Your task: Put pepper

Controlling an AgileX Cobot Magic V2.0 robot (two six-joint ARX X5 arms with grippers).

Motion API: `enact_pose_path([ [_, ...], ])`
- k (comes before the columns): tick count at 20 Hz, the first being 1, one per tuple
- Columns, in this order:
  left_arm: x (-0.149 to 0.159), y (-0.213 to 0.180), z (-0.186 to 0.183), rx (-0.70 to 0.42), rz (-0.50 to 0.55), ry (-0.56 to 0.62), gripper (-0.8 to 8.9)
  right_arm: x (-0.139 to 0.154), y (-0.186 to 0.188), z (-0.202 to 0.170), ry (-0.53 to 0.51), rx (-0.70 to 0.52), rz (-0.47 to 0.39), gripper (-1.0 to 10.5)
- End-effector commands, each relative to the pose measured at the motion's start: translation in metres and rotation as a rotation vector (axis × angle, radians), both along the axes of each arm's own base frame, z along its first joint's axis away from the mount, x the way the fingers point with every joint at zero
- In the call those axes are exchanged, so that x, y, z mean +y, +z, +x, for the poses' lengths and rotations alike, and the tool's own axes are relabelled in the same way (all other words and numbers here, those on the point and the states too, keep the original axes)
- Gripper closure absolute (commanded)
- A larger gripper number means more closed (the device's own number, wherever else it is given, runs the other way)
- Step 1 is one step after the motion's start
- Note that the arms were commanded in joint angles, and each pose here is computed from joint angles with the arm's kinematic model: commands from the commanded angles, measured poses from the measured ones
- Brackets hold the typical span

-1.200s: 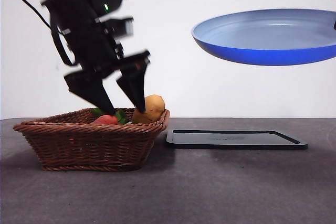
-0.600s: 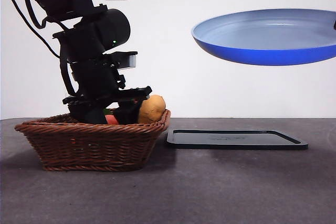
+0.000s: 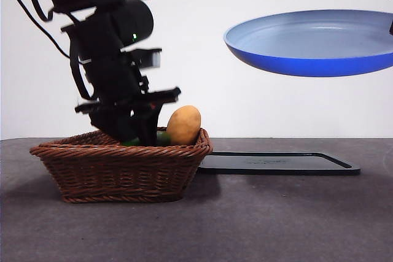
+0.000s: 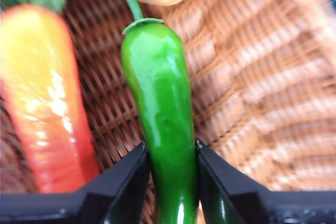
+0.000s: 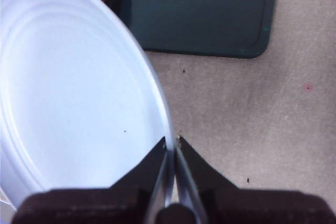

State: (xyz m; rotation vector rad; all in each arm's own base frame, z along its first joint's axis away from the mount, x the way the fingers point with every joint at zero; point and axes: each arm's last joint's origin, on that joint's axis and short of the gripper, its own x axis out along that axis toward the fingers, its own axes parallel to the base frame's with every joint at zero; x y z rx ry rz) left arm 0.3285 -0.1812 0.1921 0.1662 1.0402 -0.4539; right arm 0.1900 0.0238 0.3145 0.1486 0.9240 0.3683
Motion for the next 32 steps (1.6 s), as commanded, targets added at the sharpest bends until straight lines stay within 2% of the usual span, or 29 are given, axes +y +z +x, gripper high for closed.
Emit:
enact_pose_path([
  [1, -0.003, 0.010, -0.001, -0.015, -0.015, -0.012, 6.90, 0.001, 0.004, 0.002, 0.006, -0.022, 0.004, 9.4],
  [7, 0.007, 0.033, -0.019, 0.026, 0.006, -0.013, 6.93, 0.001, 0.004, 0.002, 0.006, -0.021, 0.004, 9.4],
  [10, 0.012, 0.059, -0.030, -0.025, -0.037, -0.022, 7.14, 0.001, 0.000, 0.007, 0.005, 0.001, 0.003, 9.4],
  [13, 0.014, 0.093, -0.046, -0.094, -0.165, -0.055, 7.14, 0.002, -0.011, 0.019, -0.001, 0.064, 0.003, 9.4],
  [17, 0.006, 0.131, -0.070, -0.165, -0.391, -0.176, 7.14, 0.008, -0.033, 0.040, 0.004, 0.177, 0.008, 9.4],
  [19, -0.011, 0.140, -0.078, -0.193, -0.497, -0.261, 7.14, 0.015, -0.040, 0.048, 0.042, 0.207, 0.081, 9.4],
  [21, -0.030, 0.142, -0.086, -0.221, -0.531, -0.323, 7.14, 0.022, -0.042, 0.054, 0.043, 0.205, 0.120, 9.4],
  [24, -0.056, 0.136, -0.095, -0.236, -0.548, -0.397, 7.14, 0.031, -0.044, 0.057, 0.060, 0.202, 0.131, 9.4],
  [26, -0.071, 0.124, -0.096, -0.244, -0.503, -0.406, 7.14, 0.036, -0.044, 0.056, 0.076, 0.205, 0.131, 9.4],
  [31, -0.092, 0.080, -0.081, -0.146, -0.422, -0.391, 7.08, 0.038, -0.044, 0.055, 0.082, 0.207, 0.131, 9.4],
  [32, -0.094, 0.075, -0.080, -0.135, -0.414, -0.390, 6.82, 0.038, -0.044, 0.055, 0.082, 0.207, 0.131, 9.4],
])
